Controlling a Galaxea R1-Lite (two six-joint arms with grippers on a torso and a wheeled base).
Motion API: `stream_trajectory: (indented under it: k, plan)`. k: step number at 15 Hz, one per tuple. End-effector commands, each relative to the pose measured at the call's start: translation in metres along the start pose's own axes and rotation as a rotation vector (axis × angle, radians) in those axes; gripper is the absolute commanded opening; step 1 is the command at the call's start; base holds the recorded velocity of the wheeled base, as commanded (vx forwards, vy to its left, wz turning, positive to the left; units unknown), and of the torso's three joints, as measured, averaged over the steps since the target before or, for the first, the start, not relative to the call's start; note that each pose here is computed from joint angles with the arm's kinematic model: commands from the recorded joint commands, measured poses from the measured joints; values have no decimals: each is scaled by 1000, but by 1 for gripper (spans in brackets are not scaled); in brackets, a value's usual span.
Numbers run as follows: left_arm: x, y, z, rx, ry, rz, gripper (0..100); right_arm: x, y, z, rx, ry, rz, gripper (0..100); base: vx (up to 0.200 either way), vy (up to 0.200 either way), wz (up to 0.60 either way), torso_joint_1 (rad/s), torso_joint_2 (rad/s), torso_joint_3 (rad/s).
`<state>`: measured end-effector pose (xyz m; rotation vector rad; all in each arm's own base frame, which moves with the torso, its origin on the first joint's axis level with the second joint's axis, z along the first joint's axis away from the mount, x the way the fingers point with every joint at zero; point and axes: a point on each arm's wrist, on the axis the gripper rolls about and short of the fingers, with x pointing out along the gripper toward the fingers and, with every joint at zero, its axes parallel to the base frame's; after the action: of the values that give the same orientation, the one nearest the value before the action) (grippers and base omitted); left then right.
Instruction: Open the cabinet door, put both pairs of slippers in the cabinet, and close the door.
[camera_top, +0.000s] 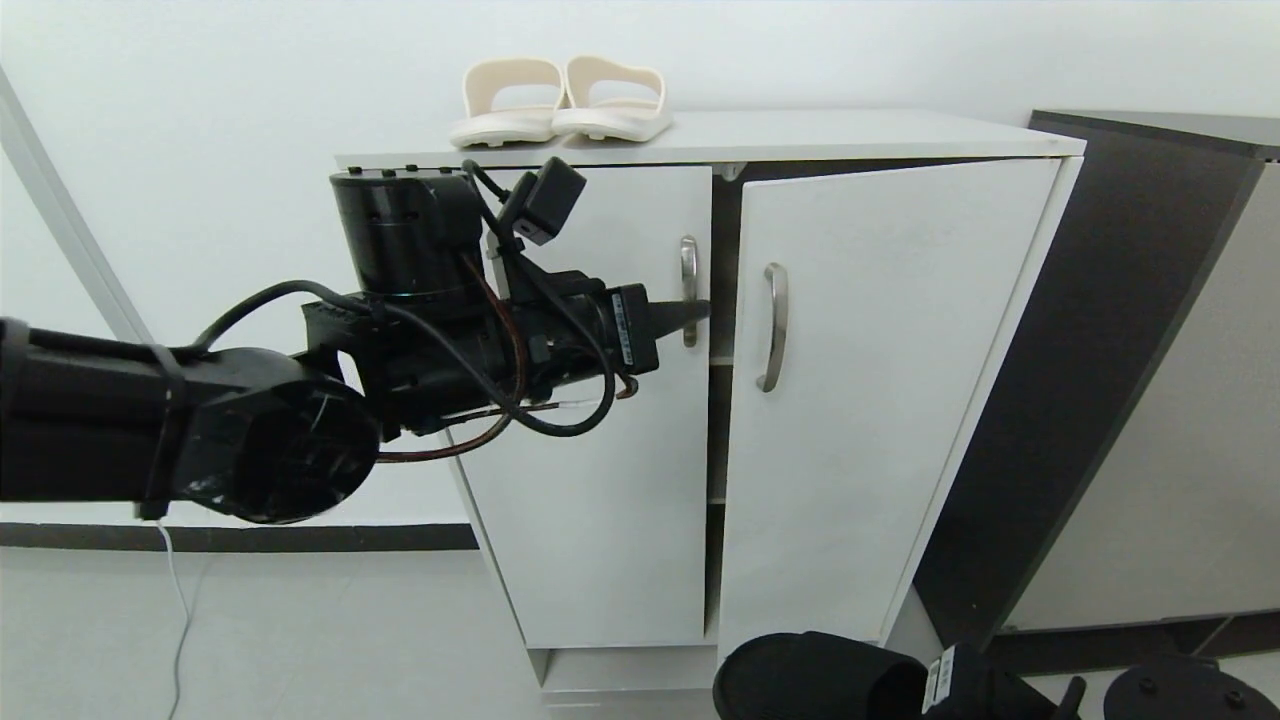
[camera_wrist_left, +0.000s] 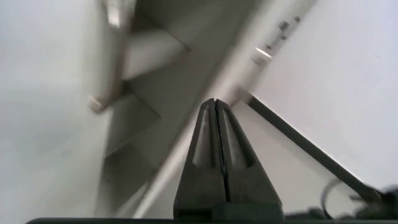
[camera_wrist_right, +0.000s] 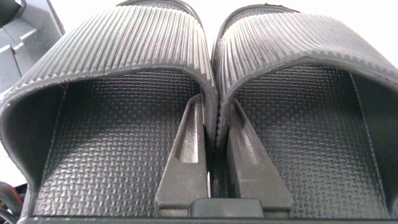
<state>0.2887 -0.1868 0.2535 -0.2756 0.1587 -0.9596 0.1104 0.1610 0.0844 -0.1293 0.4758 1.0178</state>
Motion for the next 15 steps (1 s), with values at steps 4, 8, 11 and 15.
stream_trajectory:
  k: [4,8,11,15]
  plan:
    - [36,19,-2,0,-17,38,0,4,0,-3,-1,24,0,0,0,0,0,0,0,0]
    - [58,21,-3,7,-44,68,0,5,0,-4,-7,29,3,0,0,0,0,0,0,0]
    - [69,8,-5,11,-45,26,0,5,0,-4,-6,31,2,0,0,0,0,0,0,0]
    - [70,8,-6,11,-45,26,0,6,0,-5,-8,34,2,0,0,0,0,0,0,0]
